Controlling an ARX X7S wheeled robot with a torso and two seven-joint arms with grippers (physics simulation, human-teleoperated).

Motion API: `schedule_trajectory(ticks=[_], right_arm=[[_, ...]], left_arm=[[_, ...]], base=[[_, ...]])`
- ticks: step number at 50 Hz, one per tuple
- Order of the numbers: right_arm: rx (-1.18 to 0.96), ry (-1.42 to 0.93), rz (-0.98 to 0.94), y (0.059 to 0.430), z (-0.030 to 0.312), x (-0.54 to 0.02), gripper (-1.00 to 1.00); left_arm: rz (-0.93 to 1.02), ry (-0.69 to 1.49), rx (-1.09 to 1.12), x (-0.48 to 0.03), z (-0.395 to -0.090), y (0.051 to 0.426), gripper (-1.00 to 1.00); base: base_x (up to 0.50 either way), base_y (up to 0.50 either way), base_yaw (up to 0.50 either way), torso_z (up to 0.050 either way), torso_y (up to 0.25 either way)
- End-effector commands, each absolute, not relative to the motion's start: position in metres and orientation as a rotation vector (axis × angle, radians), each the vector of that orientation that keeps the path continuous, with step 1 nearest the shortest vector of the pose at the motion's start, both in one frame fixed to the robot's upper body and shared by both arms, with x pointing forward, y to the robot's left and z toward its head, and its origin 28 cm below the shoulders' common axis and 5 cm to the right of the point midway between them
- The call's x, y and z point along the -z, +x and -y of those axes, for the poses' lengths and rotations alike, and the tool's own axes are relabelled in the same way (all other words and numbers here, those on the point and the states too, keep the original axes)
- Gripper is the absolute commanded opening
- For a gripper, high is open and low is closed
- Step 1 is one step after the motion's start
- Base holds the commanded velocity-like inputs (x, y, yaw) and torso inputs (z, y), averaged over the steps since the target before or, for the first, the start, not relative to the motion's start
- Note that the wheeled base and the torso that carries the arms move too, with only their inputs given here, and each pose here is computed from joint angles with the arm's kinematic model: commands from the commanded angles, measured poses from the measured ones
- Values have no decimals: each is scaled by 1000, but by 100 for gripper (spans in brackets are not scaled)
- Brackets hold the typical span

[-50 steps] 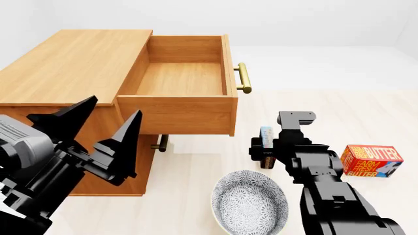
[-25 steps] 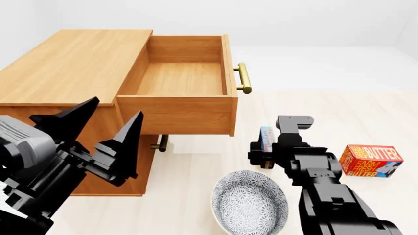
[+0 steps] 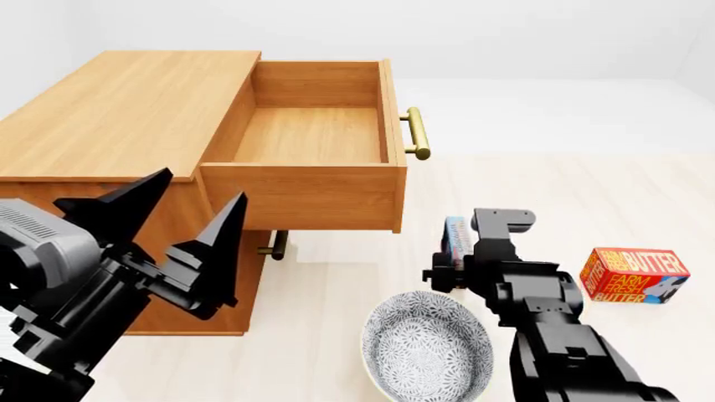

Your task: Put the chocolate pudding in the top drawer of the cabinet and close it.

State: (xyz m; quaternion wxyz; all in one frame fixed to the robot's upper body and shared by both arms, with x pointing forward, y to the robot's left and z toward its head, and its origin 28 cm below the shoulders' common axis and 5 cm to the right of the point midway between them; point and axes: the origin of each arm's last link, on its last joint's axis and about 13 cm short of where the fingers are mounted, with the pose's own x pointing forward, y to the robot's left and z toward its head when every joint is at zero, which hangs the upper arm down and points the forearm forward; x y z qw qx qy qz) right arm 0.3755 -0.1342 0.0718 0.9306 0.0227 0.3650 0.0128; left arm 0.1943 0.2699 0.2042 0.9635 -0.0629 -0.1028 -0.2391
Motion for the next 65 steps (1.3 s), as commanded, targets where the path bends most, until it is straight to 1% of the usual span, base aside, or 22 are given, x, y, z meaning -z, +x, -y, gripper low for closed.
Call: schedule_trajectory(ticks=[1,7,9,12,17,24,27,31,45,56,65], right_arm=[[-19,41,-756,373,134,-68,-100],[-8,16,-727,378,135,-75,-100],[-4,-49,-699,380,136,-76,-100],[6,-79,-672,381,138,-77,-100],[25,-91,-628,385,140,-83,-100],[34,-85,-543,393,146,-96,-100],[39,-138,-489,395,148,-99,-100],[57,-162,-436,388,149,-98,-100],[65,-116,-310,362,149,-134,-100],[41,-101,-179,333,145,-184,-100],[30,-105,-137,330,146,-199,-100]], left_arm=[[205,-127,485,-204,-270,195,100],[205,-128,484,-204,-270,195,100],[205,-128,483,-203,-270,195,100],[205,-129,482,-203,-270,194,100],[206,-129,481,-203,-270,193,100],[207,-130,479,-204,-270,191,100],[208,-131,477,-205,-271,190,100],[210,-132,475,-205,-271,189,100],[213,-126,477,-205,-270,192,100],[210,-128,479,-204,-270,191,100],[210,-128,479,-204,-271,189,100]], base=[[0,0,0,0,0],[0,0,0,0,0],[0,0,0,0,0],[0,0,0,0,0],[0,0,0,0,0],[0,0,0,0,0],[0,0,0,0,0],[0,0,0,0,0],[0,0,0,0,0],[0,0,0,0,0],[0,0,0,0,0]])
